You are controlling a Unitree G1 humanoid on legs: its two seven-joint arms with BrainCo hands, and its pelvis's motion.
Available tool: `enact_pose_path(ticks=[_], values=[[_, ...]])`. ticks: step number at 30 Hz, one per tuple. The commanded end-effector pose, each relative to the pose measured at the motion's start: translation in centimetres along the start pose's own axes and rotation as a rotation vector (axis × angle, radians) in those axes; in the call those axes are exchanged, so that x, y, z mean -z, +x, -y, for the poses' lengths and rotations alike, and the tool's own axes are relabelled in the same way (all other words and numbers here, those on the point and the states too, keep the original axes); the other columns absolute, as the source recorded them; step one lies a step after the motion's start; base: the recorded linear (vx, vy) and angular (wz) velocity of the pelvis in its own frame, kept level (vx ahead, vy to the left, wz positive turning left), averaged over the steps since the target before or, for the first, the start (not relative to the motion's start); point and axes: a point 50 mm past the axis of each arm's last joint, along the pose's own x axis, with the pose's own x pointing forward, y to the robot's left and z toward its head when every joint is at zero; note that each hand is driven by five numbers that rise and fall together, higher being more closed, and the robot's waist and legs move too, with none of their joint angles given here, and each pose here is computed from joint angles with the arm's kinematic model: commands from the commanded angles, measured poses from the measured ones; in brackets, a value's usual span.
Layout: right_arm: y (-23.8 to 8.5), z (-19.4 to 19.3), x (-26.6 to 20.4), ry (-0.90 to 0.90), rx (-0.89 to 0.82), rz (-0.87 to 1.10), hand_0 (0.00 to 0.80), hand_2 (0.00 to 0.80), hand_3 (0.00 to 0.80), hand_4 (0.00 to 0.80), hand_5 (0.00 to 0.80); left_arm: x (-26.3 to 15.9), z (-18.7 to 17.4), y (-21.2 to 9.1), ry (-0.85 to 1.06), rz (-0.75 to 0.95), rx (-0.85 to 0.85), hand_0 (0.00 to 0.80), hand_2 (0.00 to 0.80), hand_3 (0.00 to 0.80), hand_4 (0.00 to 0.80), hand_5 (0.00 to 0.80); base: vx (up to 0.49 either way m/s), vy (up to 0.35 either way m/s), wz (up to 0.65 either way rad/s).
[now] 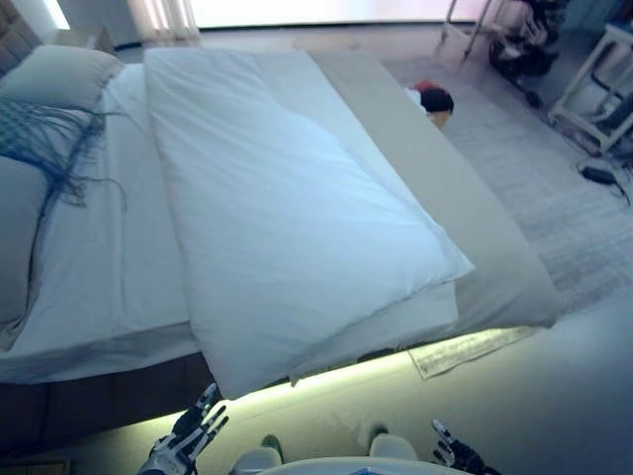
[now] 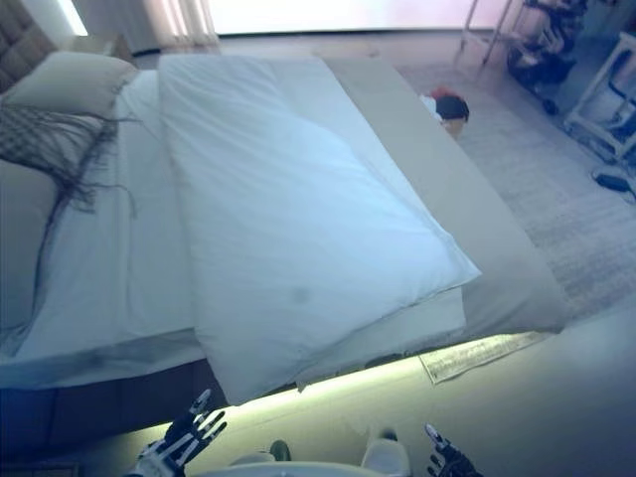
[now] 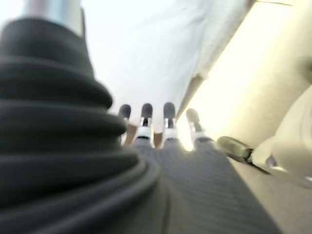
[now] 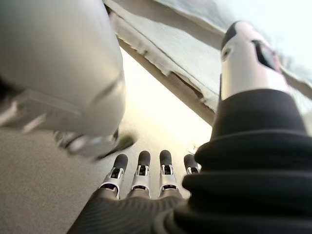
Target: Make the bed neatly
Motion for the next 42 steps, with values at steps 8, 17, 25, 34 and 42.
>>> enact_pose_path(ticks=[8,17,25,34,42], values=[[0.7,-1.9,-5.0,0.007,-0.004,0.154,0.000,0.000,0.000,0.000,0.000,0.4,0.1,0.0,0.015,-0.024,0.023,0.000,0.000,0.000,0.000,0.000,0.235,-0.188,0.40],[0.9,-4.6,-9.3,0.143,-0.086,0.258,0.000,0.000,0.000,0.000,0.000,1.3,1.2,0.3,0.094,-0.052,0.076,0.000,0.000,0.000,0.000,0.000,0.112,0.080,0.03],[0.6,-6.9,-12.5,0.255,-0.214,0.345,0.000,0.000,0.000,0.000,0.000,-1.3,2.3,0.8,0.115,0.030,0.138,0.000,0.000,0.000,0.000,0.000,0.000,0.060,0.11],[-0.9,-10.1,-19.2,0.170,-0.196,0.436,0.000,0.000,0.000,0.000,0.000,-5.1,6.9,2.0,0.128,0.166,0.315,0.000,0.000,0.000,0.000,0.000,-0.136,0.015,0.08],[-3.2,-11.0,-24.2,0.147,-0.204,0.469,0.000,0.000,0.000,0.000,0.000,-9.1,11.0,2.0,0.120,0.331,0.460,0.000,0.000,0.000,0.000,0.000,-0.135,0.010,0.04]])
